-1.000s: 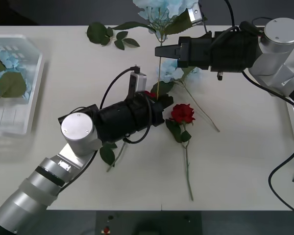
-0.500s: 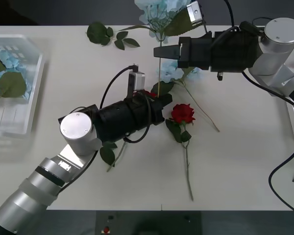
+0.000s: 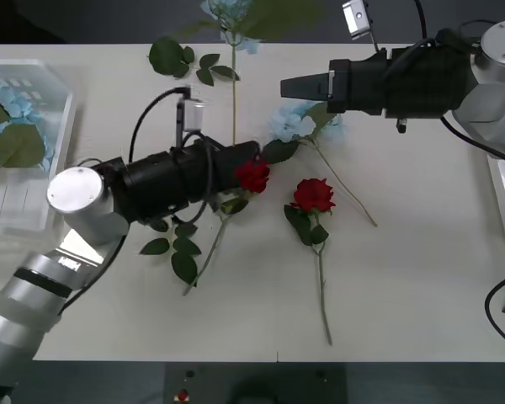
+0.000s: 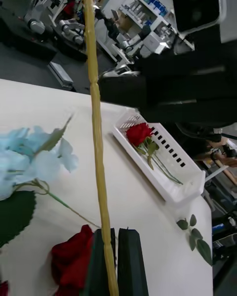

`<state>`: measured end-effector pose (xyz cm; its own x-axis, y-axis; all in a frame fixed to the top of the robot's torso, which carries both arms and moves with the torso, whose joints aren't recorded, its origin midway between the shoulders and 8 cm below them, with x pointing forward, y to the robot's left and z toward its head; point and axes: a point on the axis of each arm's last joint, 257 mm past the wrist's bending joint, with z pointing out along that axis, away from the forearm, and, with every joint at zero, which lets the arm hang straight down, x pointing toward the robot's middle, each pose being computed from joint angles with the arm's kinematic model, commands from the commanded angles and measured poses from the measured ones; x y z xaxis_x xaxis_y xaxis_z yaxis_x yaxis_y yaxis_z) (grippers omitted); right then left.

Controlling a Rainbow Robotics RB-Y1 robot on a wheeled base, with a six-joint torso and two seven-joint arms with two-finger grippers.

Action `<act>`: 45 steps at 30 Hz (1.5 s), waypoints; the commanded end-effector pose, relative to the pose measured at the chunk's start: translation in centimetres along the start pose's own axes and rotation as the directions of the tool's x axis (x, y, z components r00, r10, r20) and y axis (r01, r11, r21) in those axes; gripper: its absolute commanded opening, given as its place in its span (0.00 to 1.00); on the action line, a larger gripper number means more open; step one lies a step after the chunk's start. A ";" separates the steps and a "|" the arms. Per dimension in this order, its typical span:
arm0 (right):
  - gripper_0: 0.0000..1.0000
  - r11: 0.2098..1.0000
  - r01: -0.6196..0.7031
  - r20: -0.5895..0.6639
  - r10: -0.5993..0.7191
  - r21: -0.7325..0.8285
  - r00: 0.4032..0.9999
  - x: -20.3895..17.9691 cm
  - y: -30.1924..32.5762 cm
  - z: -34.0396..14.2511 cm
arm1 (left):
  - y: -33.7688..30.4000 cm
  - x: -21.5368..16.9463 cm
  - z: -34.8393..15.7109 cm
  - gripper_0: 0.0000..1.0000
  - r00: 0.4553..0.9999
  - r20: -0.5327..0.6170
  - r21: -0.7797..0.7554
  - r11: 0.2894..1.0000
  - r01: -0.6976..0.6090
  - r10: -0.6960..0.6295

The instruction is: Put the red flowers into the right box and the blue flowers into the left box

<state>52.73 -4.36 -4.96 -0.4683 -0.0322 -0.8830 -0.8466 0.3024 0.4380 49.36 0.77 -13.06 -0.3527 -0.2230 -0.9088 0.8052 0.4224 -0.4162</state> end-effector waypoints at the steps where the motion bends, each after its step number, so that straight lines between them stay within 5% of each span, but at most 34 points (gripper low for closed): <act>1: 1.00 0.996 0.091 -0.029 -0.090 0.023 0.996 -2.7 0.6 -1.0 | 1.3 -4.6 -3.7 0.00 0.997 -0.032 0.000 0.997 0.075 -0.075; 13: 1.00 0.948 0.148 -0.332 -0.049 0.282 0.942 1.1 -5.7 -6.0 | 6.0 -8.3 -14.9 0.00 0.950 -0.190 -0.189 0.959 0.213 -0.248; 22: 1.00 0.854 0.260 -0.583 0.060 0.450 0.810 4.3 -11.0 -10.6 | 10.4 -13.7 -24.9 0.00 0.956 -0.227 -0.447 0.892 0.069 -0.188; 33: 1.00 0.774 0.335 -0.666 0.147 0.538 0.732 7.8 -16.2 -10.7 | 15.9 -18.1 -35.5 0.00 0.923 -0.378 -0.755 0.602 -0.262 -0.072; 40: 1.00 0.747 0.386 -0.695 0.139 0.542 0.705 9.4 -17.6 -8.8 | 18.9 -19.0 -43.5 0.00 0.894 -0.441 -0.844 0.372 -0.386 -0.073; 45: 1.00 0.732 0.407 -0.705 0.139 0.546 0.695 10.7 -18.5 -7.4 | 20.2 -17.8 -47.9 0.00 0.885 -0.461 -0.860 0.280 -0.427 -0.069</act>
<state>60.28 -18.75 -22.77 -0.6211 -0.6739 -0.4001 -0.6929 0.7107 -0.1216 50.57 52.60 -7.65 -0.5860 0.0760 -0.8068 -0.0304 0.9928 0.1156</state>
